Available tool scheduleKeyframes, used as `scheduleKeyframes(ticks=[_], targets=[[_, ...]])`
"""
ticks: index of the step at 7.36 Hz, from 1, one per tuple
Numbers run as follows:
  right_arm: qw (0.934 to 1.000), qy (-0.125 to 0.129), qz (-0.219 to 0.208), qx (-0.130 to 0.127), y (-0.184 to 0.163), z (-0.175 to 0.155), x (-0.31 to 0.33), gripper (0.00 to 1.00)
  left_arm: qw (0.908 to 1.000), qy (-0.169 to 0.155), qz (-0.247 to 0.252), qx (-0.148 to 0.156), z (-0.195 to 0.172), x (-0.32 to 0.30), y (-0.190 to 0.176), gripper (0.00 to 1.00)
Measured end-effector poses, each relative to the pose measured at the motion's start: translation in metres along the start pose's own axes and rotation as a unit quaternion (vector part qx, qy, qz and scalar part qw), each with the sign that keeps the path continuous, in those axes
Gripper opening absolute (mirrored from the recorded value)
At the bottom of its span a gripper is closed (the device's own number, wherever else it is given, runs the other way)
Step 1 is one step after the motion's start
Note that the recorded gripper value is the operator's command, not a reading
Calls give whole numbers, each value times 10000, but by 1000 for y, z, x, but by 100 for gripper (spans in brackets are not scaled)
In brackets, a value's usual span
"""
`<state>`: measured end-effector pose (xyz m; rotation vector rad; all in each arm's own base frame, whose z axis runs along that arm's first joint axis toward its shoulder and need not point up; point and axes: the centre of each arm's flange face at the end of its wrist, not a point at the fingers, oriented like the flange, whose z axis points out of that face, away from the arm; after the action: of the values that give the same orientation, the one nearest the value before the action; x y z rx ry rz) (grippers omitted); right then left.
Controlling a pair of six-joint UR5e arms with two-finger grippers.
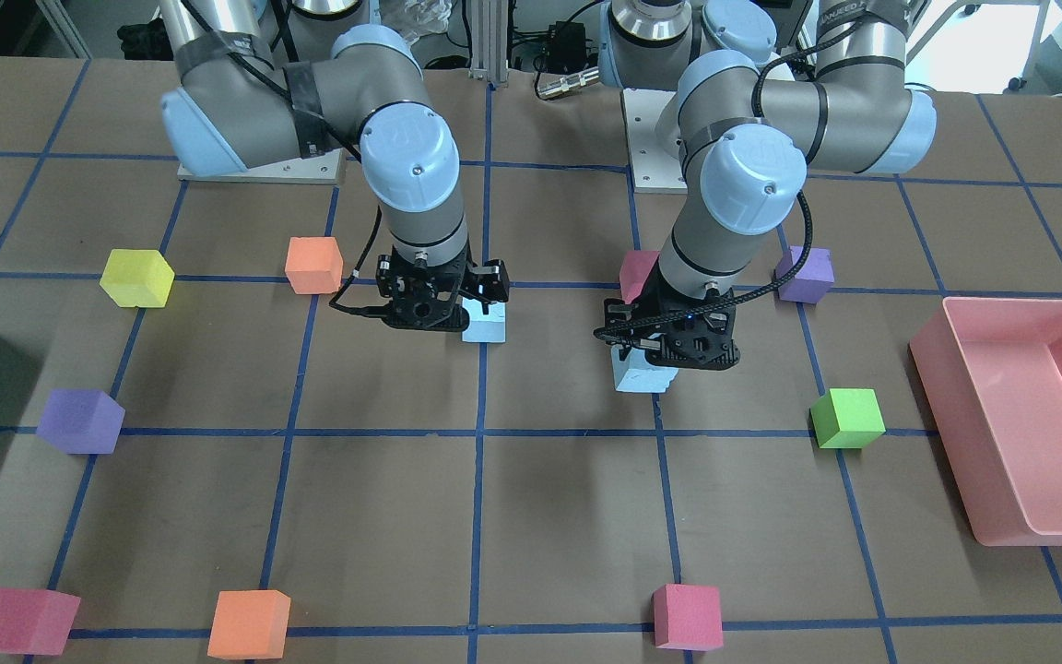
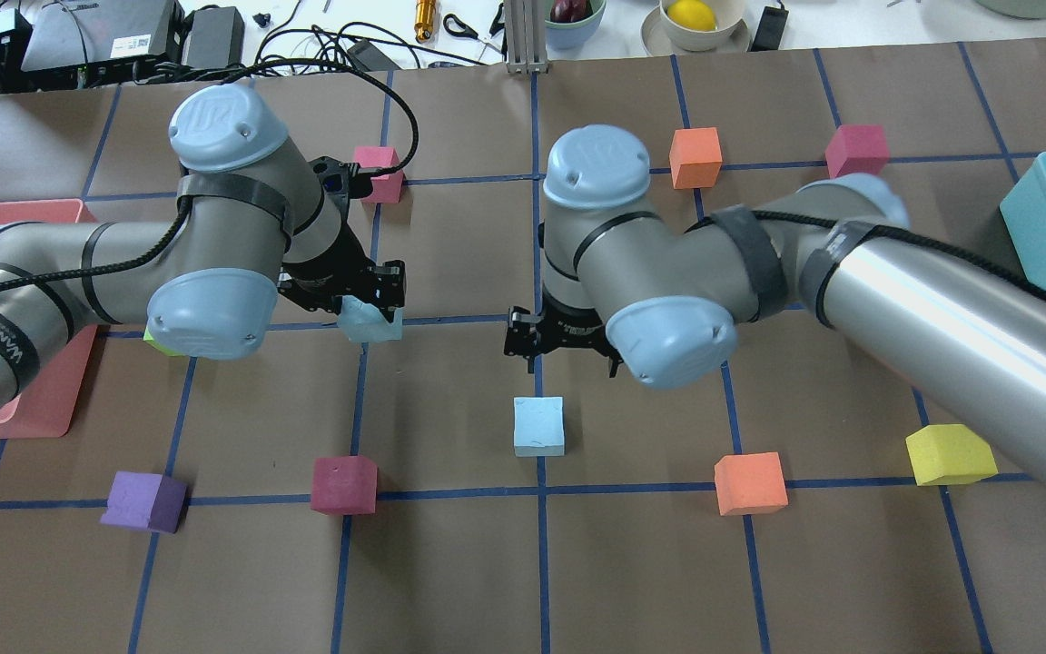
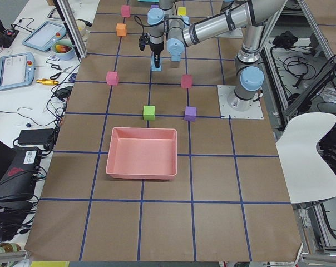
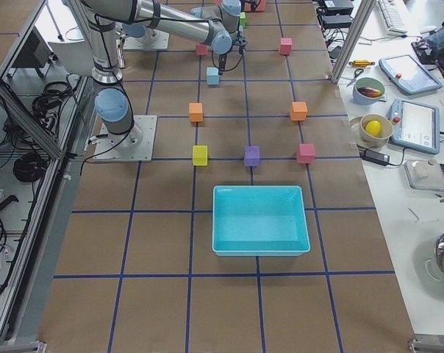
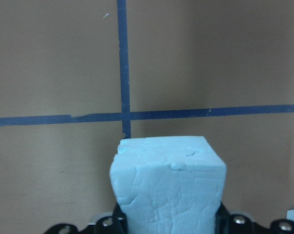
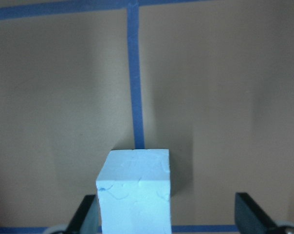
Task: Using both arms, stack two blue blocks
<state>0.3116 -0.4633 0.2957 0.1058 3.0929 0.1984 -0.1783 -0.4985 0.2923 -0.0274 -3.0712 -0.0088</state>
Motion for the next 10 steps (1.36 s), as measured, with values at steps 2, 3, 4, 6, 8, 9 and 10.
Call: scheduleKeyframes(ticks=[2, 3, 4, 6, 8, 9, 10], targets=[[9997, 144, -183, 96, -29, -60, 33, 100, 9999, -28, -101, -26, 2, 53, 24, 0], [9994, 210, -260, 114, -40, -82, 55, 100, 9999, -41, -140, -74, 7, 84, 40, 0], [9993, 207, -274, 143, -48, -100, 79, 100, 9996, -43, -257, -140, 14, 110, 54, 0], [9998, 161, -49, 68, -60, -124, 138, 100, 9993, -87, -277, -243, 24, 154, 84, 0], [9997, 156, -7, 189, -58, -154, 183, 100, 9993, -95, -201, -295, 29, 174, 100, 0], [9993, 145, 6, 342, -50, -172, 190, 100, 9992, -86, -230, -300, 31, 177, 101, 0], [9989, 126, 12, 445, -44, -182, 191, 100, 9991, -82, -276, -298, 33, 179, 101, 0]])
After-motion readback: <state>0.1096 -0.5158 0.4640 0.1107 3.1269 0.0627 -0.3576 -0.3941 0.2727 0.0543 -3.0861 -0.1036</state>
